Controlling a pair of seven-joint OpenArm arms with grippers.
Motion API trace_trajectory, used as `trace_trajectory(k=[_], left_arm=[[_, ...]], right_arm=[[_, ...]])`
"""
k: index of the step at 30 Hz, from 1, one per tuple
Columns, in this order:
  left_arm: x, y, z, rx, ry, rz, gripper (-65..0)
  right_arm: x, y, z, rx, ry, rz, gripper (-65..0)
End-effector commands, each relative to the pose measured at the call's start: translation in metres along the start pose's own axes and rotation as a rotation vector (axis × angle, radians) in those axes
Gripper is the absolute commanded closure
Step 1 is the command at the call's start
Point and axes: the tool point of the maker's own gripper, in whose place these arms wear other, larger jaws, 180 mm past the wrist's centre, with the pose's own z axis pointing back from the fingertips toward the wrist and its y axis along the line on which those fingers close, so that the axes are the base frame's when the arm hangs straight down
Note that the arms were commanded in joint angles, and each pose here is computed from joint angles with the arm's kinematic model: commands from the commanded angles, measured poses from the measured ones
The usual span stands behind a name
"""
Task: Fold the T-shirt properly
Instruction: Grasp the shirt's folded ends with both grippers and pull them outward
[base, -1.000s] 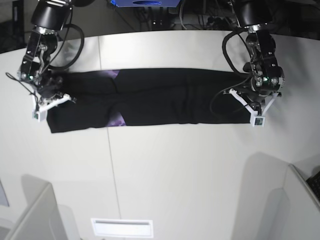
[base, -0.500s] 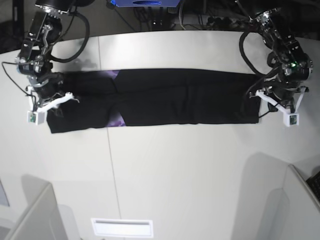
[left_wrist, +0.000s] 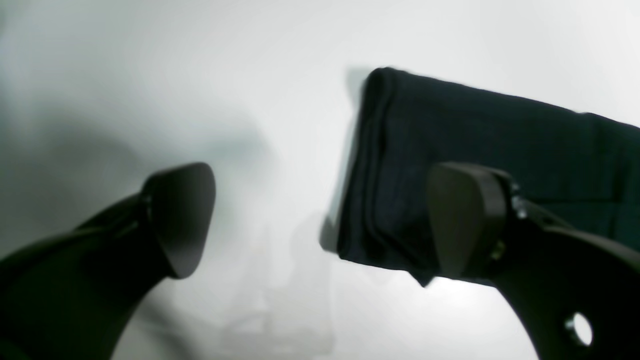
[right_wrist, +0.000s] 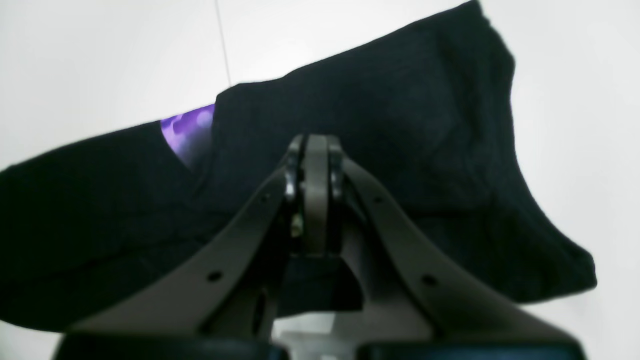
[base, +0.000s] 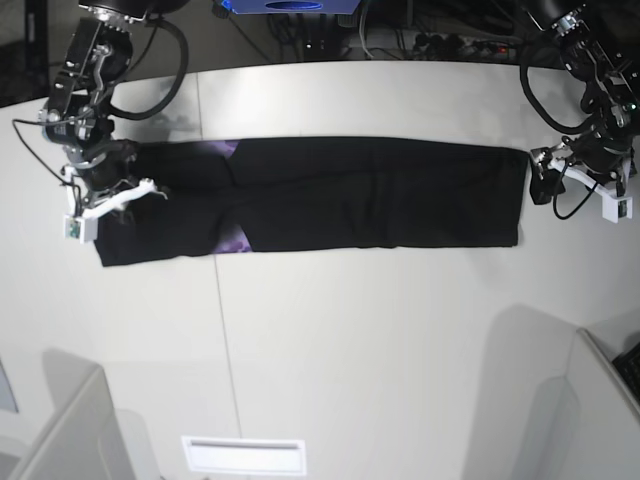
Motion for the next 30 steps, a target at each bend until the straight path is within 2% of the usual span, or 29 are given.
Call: trace_trajectory(k=[1,3,7,10,13,17,18,19,25,26,30], left_arm=[[0.015,0.001,-0.001,-0.010,-0.036,-0.013,-65.0],[0.011,-0.007,-0.014,-0.041,-0.001,-0.021,-65.0],[0.008,-0.027,-0.039,-0.108,-0.014,-0.038,-65.0],[-0.012,-0.039,-0.059,-0.152,0.028,-0.022,-65.0],[-0.034,-0.043,-0.070,-0.169,0.091,-0.003,-65.0],[-0.042,-0.043,-0.074,-0.172,0.107,0.010,-65.0],[-0.042,-0.044,-0.074,-0.173,0.108,0.011,-60.9],[-0.044,-0.044,-0.074,-0.174,0.111,0.011,-53.5],[-0.045,-0.038,-0.072,-0.161,0.114,0.014,-1.8],[-0.044,-0.036,-0.072,-0.157,0.112,0.014,0.0],[-0.029,-0.012,-0.064,-0.107,0.091,-0.009,0.0]], right_arm=[[0.013,0.001,0.003,0.004,-0.045,0.013,0.0],[0.012,0.001,0.003,0.003,-0.042,0.012,0.0],[0.005,-0.001,0.005,0.000,-0.027,0.011,0.0],[-0.001,-0.002,0.006,-0.004,-0.014,0.011,0.0],[-0.004,-0.003,0.007,-0.006,-0.008,0.011,0.0],[-0.007,-0.005,0.008,-0.009,0.000,0.010,0.0],[-0.009,-0.005,0.008,-0.009,0.003,0.009,0.0],[-0.009,-0.005,0.008,-0.009,0.003,0.009,0.0],[-0.014,-0.006,0.010,-0.013,0.016,0.008,0.0],[-0.015,-0.007,0.010,-0.013,0.018,0.009,0.0],[-0.020,-0.008,0.011,-0.015,0.030,0.010,0.0]])
